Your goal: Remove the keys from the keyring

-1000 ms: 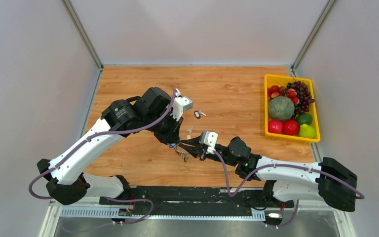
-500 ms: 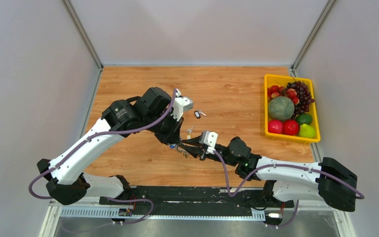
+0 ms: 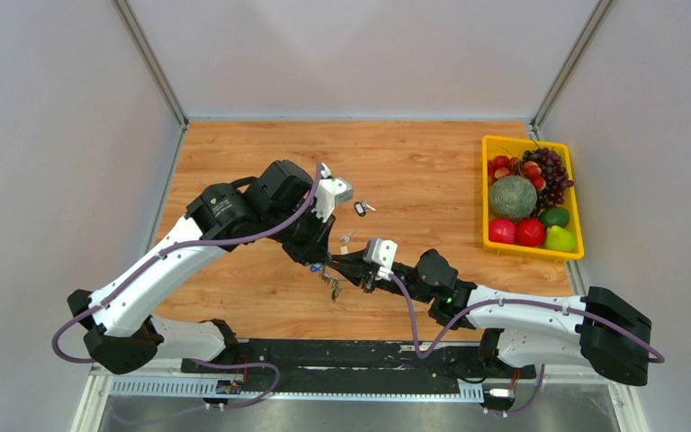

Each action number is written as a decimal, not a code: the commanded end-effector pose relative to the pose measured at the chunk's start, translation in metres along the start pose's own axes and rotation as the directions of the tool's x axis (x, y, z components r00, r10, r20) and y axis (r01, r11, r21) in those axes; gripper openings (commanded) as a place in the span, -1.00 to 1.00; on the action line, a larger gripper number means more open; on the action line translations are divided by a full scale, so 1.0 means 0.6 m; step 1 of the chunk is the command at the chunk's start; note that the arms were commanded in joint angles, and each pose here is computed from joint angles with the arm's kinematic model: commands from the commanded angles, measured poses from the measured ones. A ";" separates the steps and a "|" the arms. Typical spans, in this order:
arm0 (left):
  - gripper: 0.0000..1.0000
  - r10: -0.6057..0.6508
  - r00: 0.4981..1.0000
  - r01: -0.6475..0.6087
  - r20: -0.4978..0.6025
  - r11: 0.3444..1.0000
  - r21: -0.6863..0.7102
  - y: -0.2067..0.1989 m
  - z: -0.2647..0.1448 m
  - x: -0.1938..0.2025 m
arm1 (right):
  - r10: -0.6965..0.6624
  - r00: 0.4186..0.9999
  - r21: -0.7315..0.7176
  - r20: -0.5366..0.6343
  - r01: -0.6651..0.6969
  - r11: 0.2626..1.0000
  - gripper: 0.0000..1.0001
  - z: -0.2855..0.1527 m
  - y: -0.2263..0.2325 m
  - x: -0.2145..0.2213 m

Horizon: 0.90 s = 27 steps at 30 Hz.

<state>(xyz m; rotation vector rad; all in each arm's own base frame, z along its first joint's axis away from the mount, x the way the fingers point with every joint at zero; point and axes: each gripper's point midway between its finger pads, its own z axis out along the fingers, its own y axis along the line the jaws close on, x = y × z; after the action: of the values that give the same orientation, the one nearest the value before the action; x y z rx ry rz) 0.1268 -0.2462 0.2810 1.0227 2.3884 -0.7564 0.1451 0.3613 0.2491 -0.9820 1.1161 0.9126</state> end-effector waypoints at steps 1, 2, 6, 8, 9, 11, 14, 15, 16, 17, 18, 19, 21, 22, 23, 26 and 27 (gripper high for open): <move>-1.00 -0.001 0.999 -0.001 0.054 1.000 0.032 -0.015 -0.012 -0.011 | 0.009 0.996 0.011 0.084 -0.009 1.000 -0.85 0.005 -0.004 -0.050; -1.00 -0.001 0.999 -0.001 0.054 1.000 0.030 -0.014 -0.012 -0.010 | 0.013 0.996 0.017 0.084 -0.015 1.000 -0.92 0.004 -0.006 -0.049; -1.00 0.002 0.999 -0.004 0.054 1.000 0.028 -0.013 -0.013 -0.008 | 0.063 0.993 0.041 0.099 -0.067 0.997 -1.00 0.001 -0.011 -0.054; -1.00 0.003 0.999 -0.004 0.052 1.000 0.025 -0.012 -0.012 -0.005 | 0.092 0.990 0.056 0.102 -0.099 0.994 -1.00 0.000 -0.014 -0.057; -1.00 0.006 0.999 -0.007 0.052 1.000 0.025 -0.011 -0.013 -0.003 | 0.104 0.989 0.059 0.102 -0.111 0.992 -1.00 0.000 -0.015 -0.058; -1.00 0.007 0.999 -0.008 0.047 1.000 0.020 -0.009 -0.011 0.001 | 0.124 0.988 0.062 0.096 -0.131 0.989 -1.00 -0.001 -0.015 -0.058; -1.00 0.010 0.999 -0.011 0.046 1.000 0.012 -0.005 -0.010 0.005 | 0.160 0.983 0.081 0.090 -0.167 0.983 -1.00 -0.004 -0.019 -0.056; -1.00 0.011 0.999 -0.011 0.046 1.000 0.012 -0.004 -0.009 0.006 | 0.162 0.983 0.087 0.086 -0.170 0.982 -1.00 -0.005 -0.020 -0.055; -1.00 0.014 0.998 -0.015 0.053 1.000 0.013 -0.005 -0.010 0.006 | 0.194 0.977 0.089 0.085 -0.201 0.975 -1.00 -0.006 -0.019 -0.055; -1.00 0.015 0.998 -0.016 0.054 1.000 0.012 -0.003 -0.007 0.007 | 0.209 0.975 0.094 0.081 -0.216 0.972 -1.00 -0.007 -0.020 -0.054; -1.00 0.018 0.998 -0.018 0.060 1.000 0.010 -0.003 -0.008 0.007 | 0.230 0.970 0.102 0.077 -0.237 0.966 -1.00 -0.007 -0.020 -0.055; -1.00 0.021 0.998 -0.021 0.061 1.000 0.009 -0.001 -0.004 0.008 | 0.244 0.967 0.108 0.069 -0.250 0.962 -1.00 -0.008 -0.021 -0.054; -1.00 0.025 0.998 -0.026 0.063 1.000 0.004 0.003 0.001 0.010 | 0.268 0.962 0.110 0.057 -0.273 0.956 -1.00 -0.007 -0.021 -0.056; -1.00 0.029 0.997 -0.029 0.070 1.000 0.003 0.003 0.003 0.009 | 0.281 0.958 0.108 0.052 -0.285 0.953 -1.00 -0.007 -0.019 -0.058; -1.00 0.027 0.998 -0.027 0.061 1.000 0.002 0.005 0.008 0.013 | 0.288 0.956 0.101 0.050 -0.291 0.951 -1.00 -0.007 -0.018 -0.061; -1.00 0.029 0.998 -0.030 0.058 0.999 0.016 0.003 0.017 0.014 | 0.308 0.950 0.103 0.043 -0.311 0.945 -1.00 -0.005 -0.018 -0.067; -1.00 0.029 0.998 -0.031 0.056 0.999 0.021 0.002 0.019 0.014 | 0.314 0.948 0.108 0.042 -0.317 0.942 -1.00 -0.004 -0.019 -0.071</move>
<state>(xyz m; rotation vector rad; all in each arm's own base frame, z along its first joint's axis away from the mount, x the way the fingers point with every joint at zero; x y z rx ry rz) 0.1235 -0.2422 0.2604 1.0249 2.3774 -0.7566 0.1467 0.3512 0.2511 -0.7992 1.3431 1.0387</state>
